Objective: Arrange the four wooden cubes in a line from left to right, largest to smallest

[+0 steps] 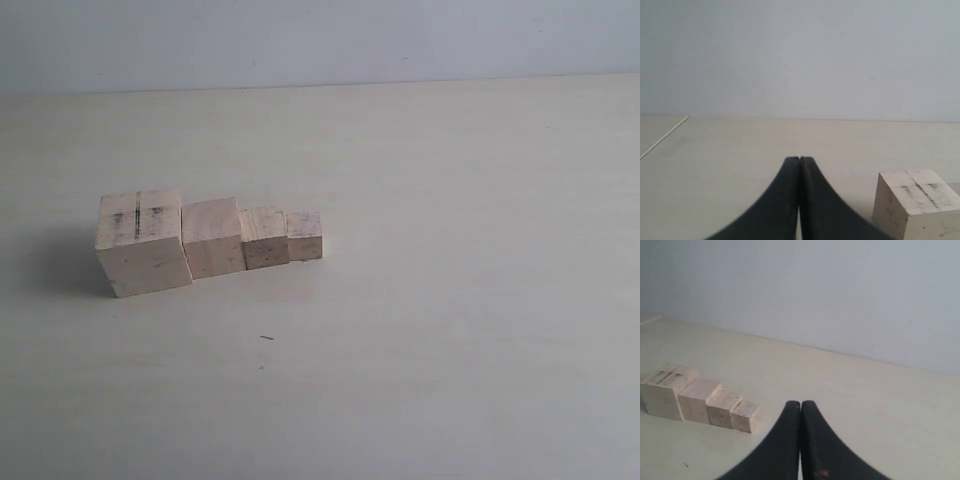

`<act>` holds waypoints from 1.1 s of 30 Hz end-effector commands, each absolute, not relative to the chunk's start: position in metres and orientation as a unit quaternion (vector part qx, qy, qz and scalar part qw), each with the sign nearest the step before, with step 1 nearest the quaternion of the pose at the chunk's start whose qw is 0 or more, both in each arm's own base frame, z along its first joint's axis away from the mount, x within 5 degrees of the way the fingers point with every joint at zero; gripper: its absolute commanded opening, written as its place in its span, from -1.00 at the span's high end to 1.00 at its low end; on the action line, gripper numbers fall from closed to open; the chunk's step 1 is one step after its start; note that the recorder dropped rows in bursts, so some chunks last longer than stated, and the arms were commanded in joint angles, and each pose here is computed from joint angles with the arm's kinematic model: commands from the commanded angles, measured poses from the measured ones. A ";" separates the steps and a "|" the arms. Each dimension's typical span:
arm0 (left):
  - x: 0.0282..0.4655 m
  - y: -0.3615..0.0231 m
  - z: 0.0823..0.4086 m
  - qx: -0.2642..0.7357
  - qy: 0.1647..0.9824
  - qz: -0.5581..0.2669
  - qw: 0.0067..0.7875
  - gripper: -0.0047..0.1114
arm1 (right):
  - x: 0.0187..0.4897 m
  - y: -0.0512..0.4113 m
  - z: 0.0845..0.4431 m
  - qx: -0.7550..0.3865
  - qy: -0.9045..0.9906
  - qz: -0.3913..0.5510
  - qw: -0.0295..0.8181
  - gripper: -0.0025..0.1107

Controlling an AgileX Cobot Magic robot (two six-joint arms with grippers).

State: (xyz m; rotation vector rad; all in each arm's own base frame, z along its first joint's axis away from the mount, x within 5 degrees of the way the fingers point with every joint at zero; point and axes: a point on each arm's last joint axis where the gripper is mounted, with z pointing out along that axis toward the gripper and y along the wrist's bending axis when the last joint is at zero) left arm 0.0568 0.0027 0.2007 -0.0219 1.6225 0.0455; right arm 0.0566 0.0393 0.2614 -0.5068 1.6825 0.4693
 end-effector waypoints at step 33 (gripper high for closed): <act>0.056 0.003 0.201 -0.013 0.723 0.018 0.691 0.88 | 0.054 0.016 0.197 -0.078 0.735 0.119 0.663 0.96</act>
